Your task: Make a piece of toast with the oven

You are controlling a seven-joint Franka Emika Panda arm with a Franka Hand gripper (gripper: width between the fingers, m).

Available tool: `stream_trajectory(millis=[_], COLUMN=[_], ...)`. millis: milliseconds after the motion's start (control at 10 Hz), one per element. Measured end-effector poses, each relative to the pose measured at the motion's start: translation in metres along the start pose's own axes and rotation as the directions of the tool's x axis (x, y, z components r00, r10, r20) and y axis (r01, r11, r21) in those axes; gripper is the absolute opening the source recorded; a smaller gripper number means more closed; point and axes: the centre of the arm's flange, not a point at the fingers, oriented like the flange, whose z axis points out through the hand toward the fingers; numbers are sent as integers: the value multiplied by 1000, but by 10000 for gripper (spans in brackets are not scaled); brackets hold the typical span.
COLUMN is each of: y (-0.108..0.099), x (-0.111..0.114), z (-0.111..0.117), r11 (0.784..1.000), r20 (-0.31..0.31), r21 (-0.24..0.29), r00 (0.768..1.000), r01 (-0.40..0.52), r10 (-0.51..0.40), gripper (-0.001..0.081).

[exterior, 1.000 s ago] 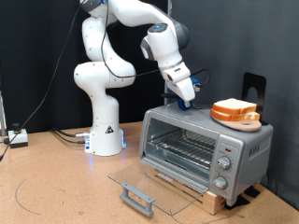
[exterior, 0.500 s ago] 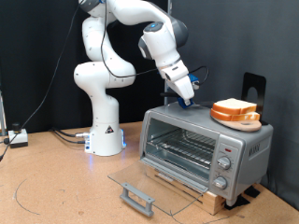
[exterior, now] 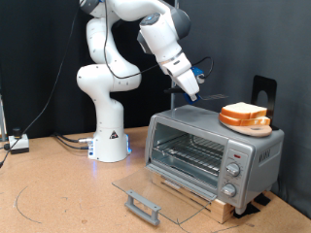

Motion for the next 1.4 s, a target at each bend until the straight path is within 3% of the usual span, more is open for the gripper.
stream_trajectory(millis=[300,800,1100,1200,1400], y=[27,99,139,148,147], x=[-3,-11,-23,-24,-23], z=[-14,-46,-64,-66,-62], r11=[1000,992,993,994,995], r20=[-40,-73,-87,-84,-70], r21=[-11,-37,-43,-25,-39], r00=[999,990,990,991,993], r01=[26,-124,-112,-102,-93], r10=[-26,121,108,100,90], gripper=[395,395,395,395,395])
